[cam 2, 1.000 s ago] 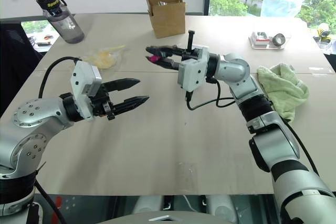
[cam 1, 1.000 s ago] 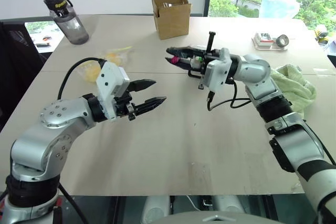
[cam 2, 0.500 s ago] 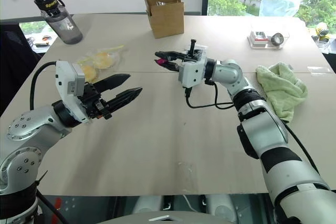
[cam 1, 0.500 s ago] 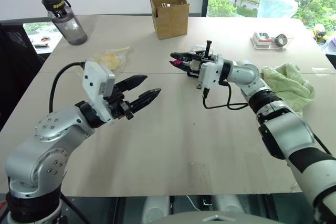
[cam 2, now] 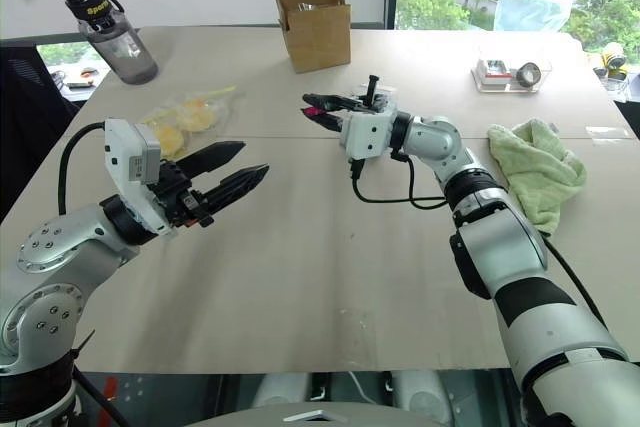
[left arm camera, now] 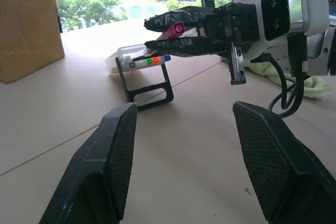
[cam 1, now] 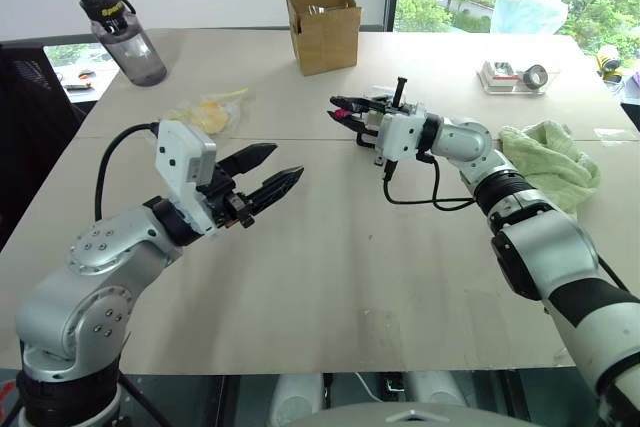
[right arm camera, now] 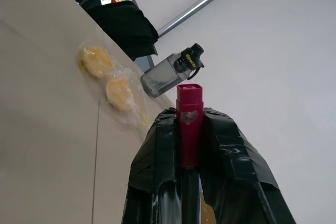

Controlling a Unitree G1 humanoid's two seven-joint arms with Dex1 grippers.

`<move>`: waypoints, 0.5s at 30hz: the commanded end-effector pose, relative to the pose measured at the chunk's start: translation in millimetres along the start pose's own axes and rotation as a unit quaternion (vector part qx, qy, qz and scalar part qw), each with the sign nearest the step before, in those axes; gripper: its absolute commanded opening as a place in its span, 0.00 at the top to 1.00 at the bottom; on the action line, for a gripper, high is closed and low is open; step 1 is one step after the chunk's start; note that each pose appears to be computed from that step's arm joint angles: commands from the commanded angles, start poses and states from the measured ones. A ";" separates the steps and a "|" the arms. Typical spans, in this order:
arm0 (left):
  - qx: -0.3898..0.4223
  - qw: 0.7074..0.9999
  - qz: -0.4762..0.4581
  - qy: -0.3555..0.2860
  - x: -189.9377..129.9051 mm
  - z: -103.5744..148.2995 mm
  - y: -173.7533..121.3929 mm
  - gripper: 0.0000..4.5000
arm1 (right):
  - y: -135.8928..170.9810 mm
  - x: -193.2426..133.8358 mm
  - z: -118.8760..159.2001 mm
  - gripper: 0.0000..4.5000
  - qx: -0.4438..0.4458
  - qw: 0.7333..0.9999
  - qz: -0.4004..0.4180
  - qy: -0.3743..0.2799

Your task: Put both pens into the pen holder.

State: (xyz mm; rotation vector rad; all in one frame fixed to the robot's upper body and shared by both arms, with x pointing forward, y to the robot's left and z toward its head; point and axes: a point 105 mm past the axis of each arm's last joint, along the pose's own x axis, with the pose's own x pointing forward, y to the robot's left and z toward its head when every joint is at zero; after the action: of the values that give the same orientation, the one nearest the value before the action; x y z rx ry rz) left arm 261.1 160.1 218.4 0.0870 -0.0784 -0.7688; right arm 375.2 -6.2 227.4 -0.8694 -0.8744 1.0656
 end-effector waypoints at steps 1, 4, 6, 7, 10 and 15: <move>0.019 1.000 -0.001 -0.016 -1.1 9.4 -2.3 0.34 | -19.1 3.2 1.4 0.99 -0.017 0.999 -0.031 0.007; 0.022 1.000 0.001 -0.016 -1.0 9.7 -2.2 0.34 | -19.6 4.3 -2.8 0.99 -0.018 0.999 -0.035 0.022; 0.023 1.000 0.002 -0.016 -1.6 10.1 -2.3 0.34 | -19.5 5.0 -5.3 0.99 -0.020 0.999 -0.036 0.030; 0.024 1.000 0.003 -0.016 -2.0 10.2 -2.1 0.34 | -19.6 5.5 -6.2 0.99 -0.020 0.999 -0.037 0.034; 0.027 1.000 0.008 -0.014 -3.4 10.6 -1.1 0.34 | -20.1 7.1 -8.3 0.99 -0.023 0.998 -0.038 0.042; 0.033 0.999 0.031 -0.030 -5.7 17.2 4.9 0.34 | -20.3 10.5 -10.3 0.99 -0.026 0.998 -0.040 0.052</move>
State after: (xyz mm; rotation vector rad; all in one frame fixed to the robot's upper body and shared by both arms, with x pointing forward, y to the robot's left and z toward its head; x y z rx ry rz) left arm 262.8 165.0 220.1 0.0915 -0.0888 -0.7287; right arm 394.0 -5.4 227.6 -0.9201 -0.8011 0.9546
